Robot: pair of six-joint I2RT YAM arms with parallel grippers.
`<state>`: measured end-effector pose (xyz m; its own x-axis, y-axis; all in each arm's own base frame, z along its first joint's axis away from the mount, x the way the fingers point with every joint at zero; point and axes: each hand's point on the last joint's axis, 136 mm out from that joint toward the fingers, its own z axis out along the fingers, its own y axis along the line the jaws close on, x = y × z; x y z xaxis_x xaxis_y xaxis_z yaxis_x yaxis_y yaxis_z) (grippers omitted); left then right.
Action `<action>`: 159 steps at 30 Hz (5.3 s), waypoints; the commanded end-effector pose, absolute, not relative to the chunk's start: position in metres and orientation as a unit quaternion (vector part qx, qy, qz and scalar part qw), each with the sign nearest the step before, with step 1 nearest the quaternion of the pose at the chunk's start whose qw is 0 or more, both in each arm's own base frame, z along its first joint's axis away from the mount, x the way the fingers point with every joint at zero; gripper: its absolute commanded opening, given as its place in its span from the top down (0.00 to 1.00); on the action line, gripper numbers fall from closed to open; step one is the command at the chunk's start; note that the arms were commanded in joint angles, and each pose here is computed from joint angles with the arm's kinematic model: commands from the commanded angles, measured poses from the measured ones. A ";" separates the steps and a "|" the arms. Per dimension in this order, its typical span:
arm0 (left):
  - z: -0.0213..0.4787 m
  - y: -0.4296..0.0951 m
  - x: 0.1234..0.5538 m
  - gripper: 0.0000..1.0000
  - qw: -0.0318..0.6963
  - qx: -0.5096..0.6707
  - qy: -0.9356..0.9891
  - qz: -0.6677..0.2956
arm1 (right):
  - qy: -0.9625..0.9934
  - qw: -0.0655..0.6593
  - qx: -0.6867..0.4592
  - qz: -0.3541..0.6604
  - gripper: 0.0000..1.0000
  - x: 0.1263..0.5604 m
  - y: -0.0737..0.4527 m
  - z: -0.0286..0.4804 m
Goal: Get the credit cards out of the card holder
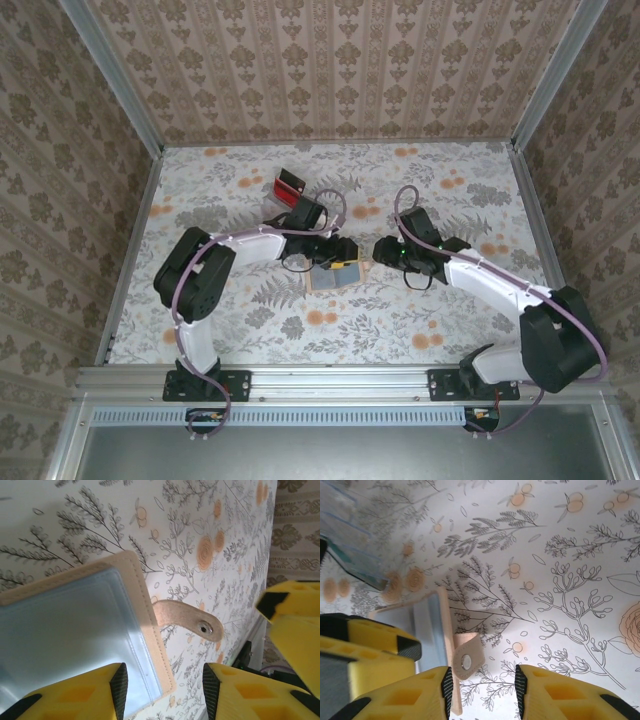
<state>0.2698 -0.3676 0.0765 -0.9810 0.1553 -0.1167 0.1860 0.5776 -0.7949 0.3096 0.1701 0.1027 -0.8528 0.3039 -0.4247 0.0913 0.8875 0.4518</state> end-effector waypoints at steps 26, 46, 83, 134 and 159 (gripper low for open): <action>0.074 -0.184 0.287 0.41 0.112 -0.076 0.943 -0.303 | 0.987 0.117 -0.082 0.067 0.50 0.287 0.286 0.042; 0.074 -0.250 0.254 0.68 0.055 -0.028 0.921 -0.386 | 0.996 0.072 -0.044 0.023 0.63 0.279 0.254 -0.006; 0.036 -0.288 0.255 0.73 0.015 -0.007 0.926 -0.377 | 0.981 0.091 0.012 0.170 0.79 0.292 0.271 0.013; 0.070 -0.348 0.271 0.49 0.063 0.055 0.907 -0.413 | 0.926 0.309 0.116 0.184 0.48 0.306 0.192 0.118; 0.068 -0.259 0.265 0.46 0.079 -0.043 0.911 -0.402 | 0.984 0.142 -0.036 0.105 0.58 0.299 0.275 0.032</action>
<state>0.2711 -0.2531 0.0673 -0.9801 -0.1535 -0.1254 -0.0179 0.6985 -0.7154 0.3041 0.2782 0.0393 -0.9457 -0.0198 -0.3245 -0.0990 0.9683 0.2293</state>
